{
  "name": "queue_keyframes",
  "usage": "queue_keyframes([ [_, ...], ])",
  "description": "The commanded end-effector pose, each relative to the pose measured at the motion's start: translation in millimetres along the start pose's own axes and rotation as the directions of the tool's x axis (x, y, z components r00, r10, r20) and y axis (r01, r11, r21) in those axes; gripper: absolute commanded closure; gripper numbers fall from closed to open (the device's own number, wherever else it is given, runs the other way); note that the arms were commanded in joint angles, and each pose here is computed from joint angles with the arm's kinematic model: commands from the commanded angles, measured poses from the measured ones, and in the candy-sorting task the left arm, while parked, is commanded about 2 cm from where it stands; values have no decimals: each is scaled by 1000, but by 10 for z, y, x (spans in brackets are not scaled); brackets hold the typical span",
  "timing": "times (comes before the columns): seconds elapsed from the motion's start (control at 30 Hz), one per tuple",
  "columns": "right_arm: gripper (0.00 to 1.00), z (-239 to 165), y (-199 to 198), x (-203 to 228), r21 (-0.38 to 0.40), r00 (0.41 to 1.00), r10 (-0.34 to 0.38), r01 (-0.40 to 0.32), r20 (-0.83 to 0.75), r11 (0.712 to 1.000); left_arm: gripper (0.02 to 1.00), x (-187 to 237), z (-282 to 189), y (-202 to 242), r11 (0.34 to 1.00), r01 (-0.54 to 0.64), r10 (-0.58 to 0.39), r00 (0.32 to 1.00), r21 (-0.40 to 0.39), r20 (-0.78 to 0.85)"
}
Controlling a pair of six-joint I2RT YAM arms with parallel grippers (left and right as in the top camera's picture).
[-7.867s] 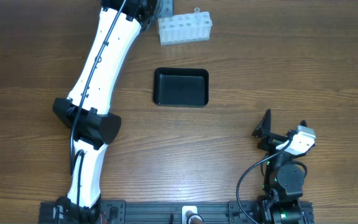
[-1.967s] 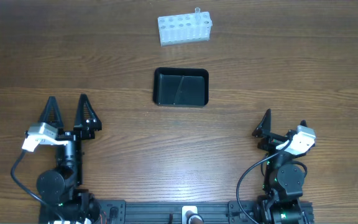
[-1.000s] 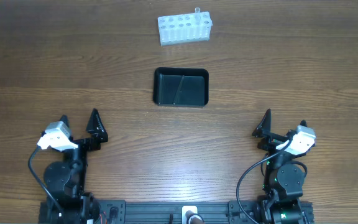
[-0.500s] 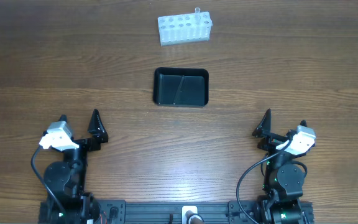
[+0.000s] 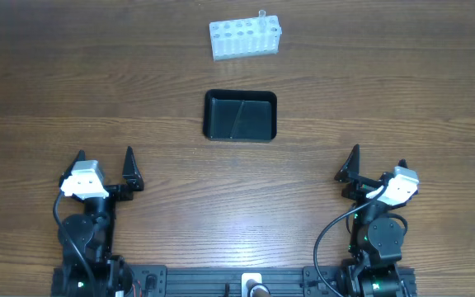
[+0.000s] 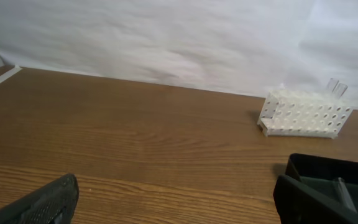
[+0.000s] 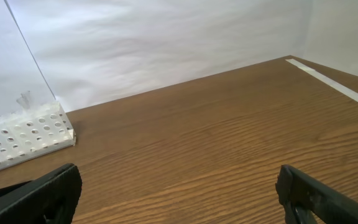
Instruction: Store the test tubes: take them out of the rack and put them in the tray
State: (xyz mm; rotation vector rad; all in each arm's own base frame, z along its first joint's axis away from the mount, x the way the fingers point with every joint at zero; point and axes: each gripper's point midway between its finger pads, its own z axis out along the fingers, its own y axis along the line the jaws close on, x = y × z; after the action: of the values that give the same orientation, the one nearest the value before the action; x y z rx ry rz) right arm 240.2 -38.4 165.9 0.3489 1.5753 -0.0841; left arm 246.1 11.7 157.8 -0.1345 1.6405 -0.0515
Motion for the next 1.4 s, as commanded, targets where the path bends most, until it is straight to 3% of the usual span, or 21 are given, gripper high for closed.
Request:
queue_keyframes([
  [0.03, 9, 0, -14, 12, 4, 1000, -1, 1, 1, 1000, 23, 16, -1, -9, 1000, -26, 26, 1000, 8, -2],
  [1.1, 9, 0, -14, 13, 4, 1000, -1, 1, 1, 1000, 20, 16, -1, -8, 1000, -26, 26, 1000, 8, -2],
  [1.3, 7, -14, 148, 19, -89, 1000, -11, 9, -16, 996, 20, 16, -1, -8, 1000, -26, 26, 1000, 8, -2],
  [1.4, 7, -80, 267, -1, -162, 995, -82, 71, -61, 984, 20, 16, -1, -8, 1000, -26, 26, 1000, 8, -2],
])
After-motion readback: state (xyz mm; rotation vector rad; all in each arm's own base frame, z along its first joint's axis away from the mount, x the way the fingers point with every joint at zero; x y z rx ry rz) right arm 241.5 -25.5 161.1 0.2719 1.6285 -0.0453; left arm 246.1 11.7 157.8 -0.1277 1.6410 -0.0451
